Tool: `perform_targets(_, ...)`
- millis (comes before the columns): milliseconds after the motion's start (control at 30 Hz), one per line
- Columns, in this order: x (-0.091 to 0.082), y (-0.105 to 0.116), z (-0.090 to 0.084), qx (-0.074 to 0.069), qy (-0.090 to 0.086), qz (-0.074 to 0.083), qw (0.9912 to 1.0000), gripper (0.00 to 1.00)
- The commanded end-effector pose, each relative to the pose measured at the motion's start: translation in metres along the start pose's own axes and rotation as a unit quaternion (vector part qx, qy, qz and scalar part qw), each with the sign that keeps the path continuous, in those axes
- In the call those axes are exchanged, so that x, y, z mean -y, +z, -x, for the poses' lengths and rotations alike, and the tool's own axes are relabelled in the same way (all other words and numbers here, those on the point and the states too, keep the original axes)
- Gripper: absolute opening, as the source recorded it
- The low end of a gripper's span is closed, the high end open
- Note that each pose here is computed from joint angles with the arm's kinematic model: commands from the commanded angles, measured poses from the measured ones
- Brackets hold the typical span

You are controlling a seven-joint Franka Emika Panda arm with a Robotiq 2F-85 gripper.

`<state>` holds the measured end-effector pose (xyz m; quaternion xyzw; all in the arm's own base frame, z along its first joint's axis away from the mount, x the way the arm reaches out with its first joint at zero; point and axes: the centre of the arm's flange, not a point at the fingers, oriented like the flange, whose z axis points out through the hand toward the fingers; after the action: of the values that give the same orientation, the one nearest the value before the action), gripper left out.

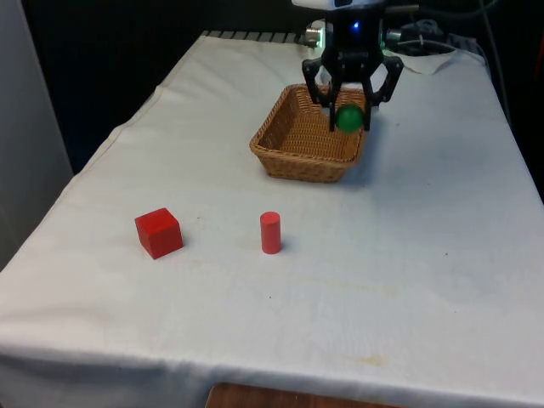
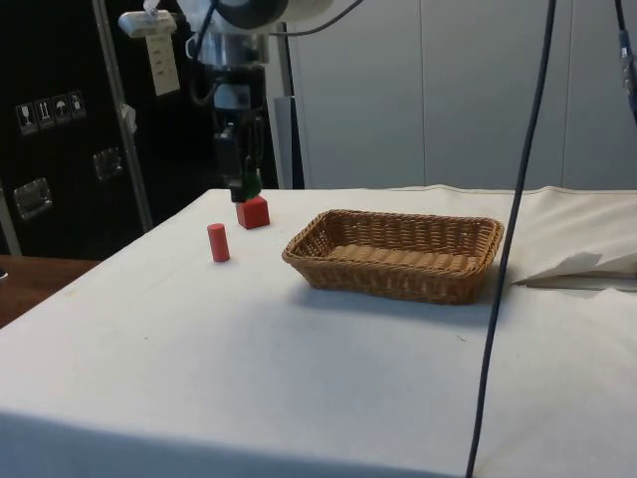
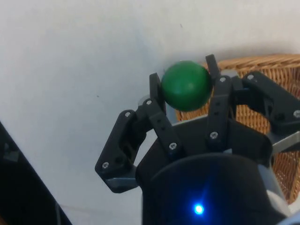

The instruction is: Pick up the object to the left of the cylinder and place it into the basket.

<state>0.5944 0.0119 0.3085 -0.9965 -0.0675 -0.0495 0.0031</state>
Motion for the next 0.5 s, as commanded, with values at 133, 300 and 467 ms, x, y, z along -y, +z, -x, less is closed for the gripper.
perform_targets(133,-0.005,-0.001,0.016,0.003,-0.009,0.01,0.99991,0.0)
perform_targets(300,-0.011,-0.001,0.03,0.009,-0.017,0.015,0.99971,0.0)
perform_targets(467,-0.013,-0.001,0.038,0.013,-0.023,0.017,0.9995,0.0)
